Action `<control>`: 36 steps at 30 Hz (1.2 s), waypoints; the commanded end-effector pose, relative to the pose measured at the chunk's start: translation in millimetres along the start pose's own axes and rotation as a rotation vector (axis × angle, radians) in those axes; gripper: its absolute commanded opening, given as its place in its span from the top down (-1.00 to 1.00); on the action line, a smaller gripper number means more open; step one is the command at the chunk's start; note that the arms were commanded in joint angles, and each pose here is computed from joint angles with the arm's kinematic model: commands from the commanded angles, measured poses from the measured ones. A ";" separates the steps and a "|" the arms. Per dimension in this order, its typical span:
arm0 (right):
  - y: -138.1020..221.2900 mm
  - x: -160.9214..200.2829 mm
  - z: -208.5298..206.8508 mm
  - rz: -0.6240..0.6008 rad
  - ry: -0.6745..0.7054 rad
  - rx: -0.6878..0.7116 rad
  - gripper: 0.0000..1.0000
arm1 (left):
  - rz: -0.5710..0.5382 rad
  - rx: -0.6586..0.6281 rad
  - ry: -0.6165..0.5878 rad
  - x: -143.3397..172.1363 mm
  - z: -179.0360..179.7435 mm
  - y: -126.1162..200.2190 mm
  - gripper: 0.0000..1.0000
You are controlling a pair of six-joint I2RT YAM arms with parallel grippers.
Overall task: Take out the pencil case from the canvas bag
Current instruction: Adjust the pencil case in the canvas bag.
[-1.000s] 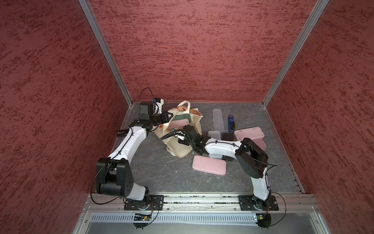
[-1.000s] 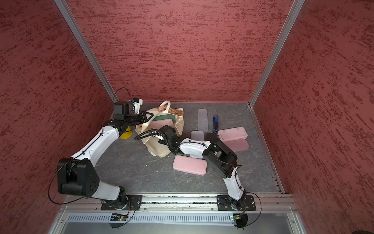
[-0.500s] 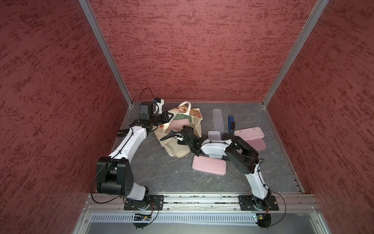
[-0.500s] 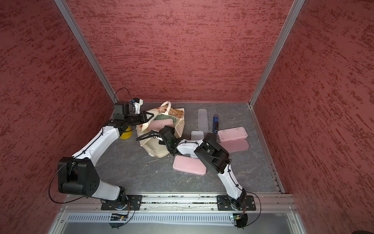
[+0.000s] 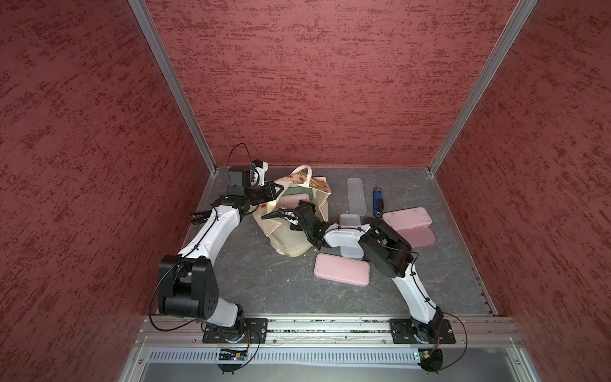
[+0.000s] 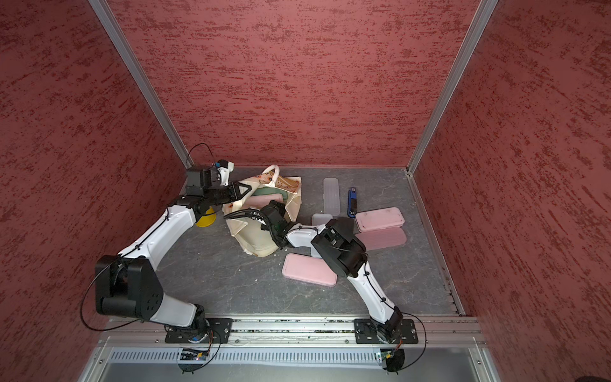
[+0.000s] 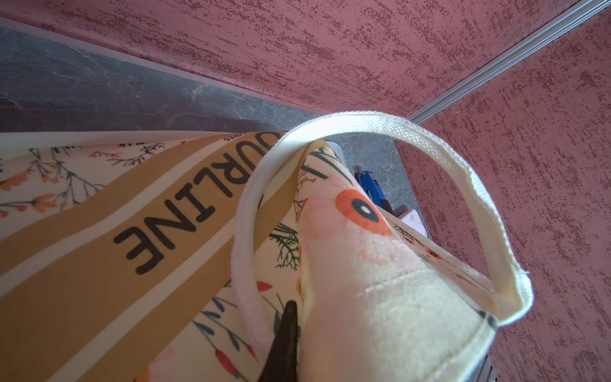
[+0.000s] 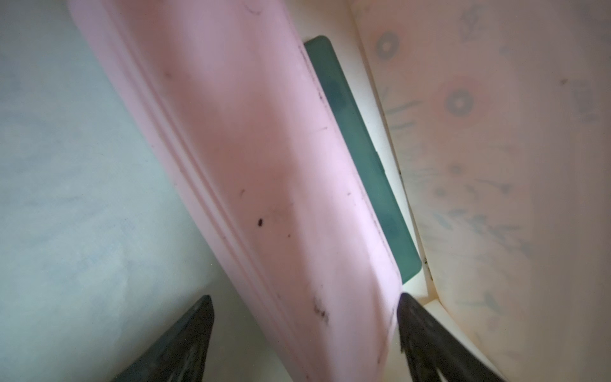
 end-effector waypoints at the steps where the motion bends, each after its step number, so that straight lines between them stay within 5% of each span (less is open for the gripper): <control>1: 2.1 -5.0 -20.7 -0.019 -0.033 0.080 -0.68 | 0.026 0.014 0.025 -0.9 0.3 -3.5 1.00; 19: 15.1 -16.6 -51.2 -0.092 -0.064 0.209 -0.49 | 0.028 0.015 0.034 -2.2 2.3 -3.7 1.00; 23: 12.1 -16.1 -73.2 -0.111 -0.264 0.137 -0.49 | 0.023 0.012 0.037 -3.7 3.6 -2.5 1.00; 29: 7.7 -3.1 -101.9 -0.118 -0.747 0.024 -0.51 | 0.019 0.022 0.049 -4.9 3.9 -1.9 1.00; 36: -6.3 12.7 -81.1 0.000 -1.212 0.001 -0.59 | 0.024 0.033 0.055 -4.0 3.4 -2.4 1.00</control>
Point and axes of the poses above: each gripper's point midway between its finger pads, its own y axis back along the fingers, its own z axis along the line the jaws close on, x = y × z, the point moved 10 cm from there along y, back along the fingers, and after that the axes turned 15 degrees about y, right-handed, at the moved point
